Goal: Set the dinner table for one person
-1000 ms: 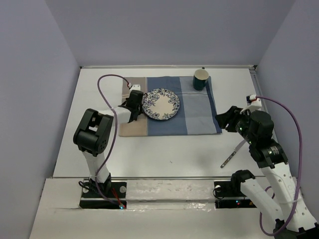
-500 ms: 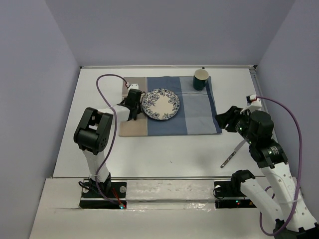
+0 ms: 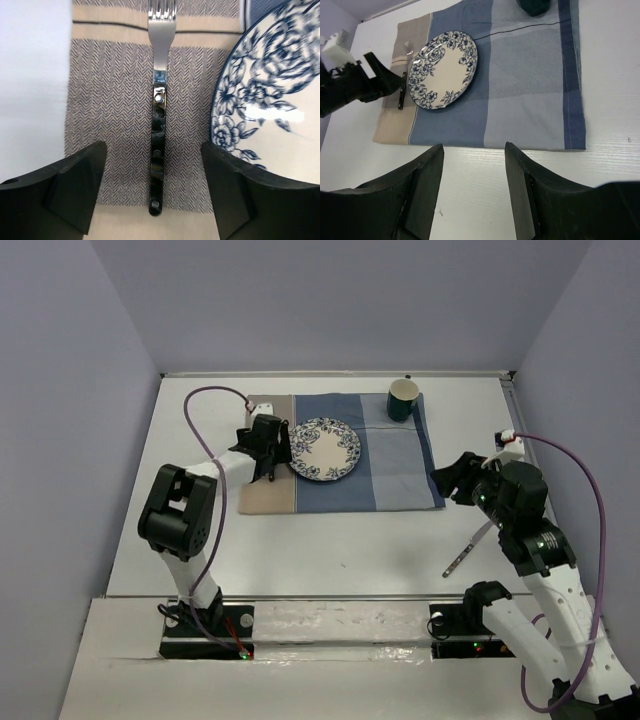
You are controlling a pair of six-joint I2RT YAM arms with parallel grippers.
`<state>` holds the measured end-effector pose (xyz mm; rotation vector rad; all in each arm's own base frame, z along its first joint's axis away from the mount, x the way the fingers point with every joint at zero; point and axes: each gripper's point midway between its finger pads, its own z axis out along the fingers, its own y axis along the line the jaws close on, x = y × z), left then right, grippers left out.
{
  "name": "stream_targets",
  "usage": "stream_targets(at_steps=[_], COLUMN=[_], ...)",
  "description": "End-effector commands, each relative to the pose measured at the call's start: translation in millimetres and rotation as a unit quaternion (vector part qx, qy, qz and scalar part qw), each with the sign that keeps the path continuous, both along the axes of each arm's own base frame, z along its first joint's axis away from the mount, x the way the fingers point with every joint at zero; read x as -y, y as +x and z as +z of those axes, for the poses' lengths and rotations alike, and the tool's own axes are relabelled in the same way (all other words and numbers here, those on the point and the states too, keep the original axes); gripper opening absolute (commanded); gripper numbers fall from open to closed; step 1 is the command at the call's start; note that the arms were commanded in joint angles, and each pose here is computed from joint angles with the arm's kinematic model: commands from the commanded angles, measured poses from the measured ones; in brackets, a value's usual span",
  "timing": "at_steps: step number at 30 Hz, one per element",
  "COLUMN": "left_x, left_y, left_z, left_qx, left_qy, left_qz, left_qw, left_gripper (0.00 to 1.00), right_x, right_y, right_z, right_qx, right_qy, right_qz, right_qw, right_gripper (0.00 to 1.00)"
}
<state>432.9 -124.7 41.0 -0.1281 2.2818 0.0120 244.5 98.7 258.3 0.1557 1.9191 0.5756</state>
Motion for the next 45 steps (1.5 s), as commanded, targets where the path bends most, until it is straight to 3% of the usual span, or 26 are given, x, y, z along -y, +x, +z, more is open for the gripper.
stream_targets(at_steps=[1, 7, 10, 13, 20, 24, 29, 33, 37, 45], left_x=[3.3, 28.9, 56.3, 64.8, 48.4, 46.2, 52.4, 40.5, 27.3, 27.6], left_y=[7.4, -12.0, -56.5, -103.8, -174.6, -187.2, -217.1, -228.9, -232.4, -234.9], left_z=[74.1, 188.6, 259.8, 292.2, 298.9, 286.2, 304.0, 316.0, 320.3, 317.9], left_qx=[0.080, 0.178, 0.227, 0.257, 0.304, 0.307, 0.333, 0.359, 0.374, 0.371], left_qy=[-0.042, -0.154, -0.238, -0.272, -0.260, -0.217, -0.203, -0.206, -0.202, -0.199], left_qz=[0.006, -0.051, -0.142, -0.200, -0.262, -0.268, -0.290, -0.274, -0.246, -0.240], left_qw=[0.996, 0.971, 0.934, 0.906, 0.878, 0.887, 0.874, 0.868, 0.871, 0.875], left_gripper=[0.90, 0.98, 0.99, 0.99, 0.99, 0.99, 0.99, 0.99, 0.99, 0.99], right_x=[4.9, 31.8, 42.9, 50.0, 76.3, 92.5, 99.8, 105.7, 121.7, 132.7], right_y=[5.6, 0.5, -7.4, -12.8, -27.4, -36.2, -43.7, -43.9, -46.3, -46.9], right_z=[-3.7, -47.7, -76.5, -89.4, -137.8, -167.2, -182.4, -187.1, -198.7, -223.6], right_qx=[0.000, -0.087, -0.127, -0.148, -0.235, -0.276, -0.312, -0.328, -0.356, -0.400], right_qy=[0.005, -0.011, -0.013, -0.001, 0.002, -0.006, -0.020, -0.028, -0.046, -0.046], right_qz=[-0.025, -0.114, -0.154, -0.188, -0.311, -0.388, -0.423, -0.444, -0.482, -0.492], right_qw=[1.000, 0.990, 0.980, 0.971, 0.921, 0.879, 0.850, 0.834, 0.799, 0.772], right_gripper=[0.59, 0.60, 0.60, 0.60, 0.62, 0.61, 0.64, 0.65, 0.70, 0.82])
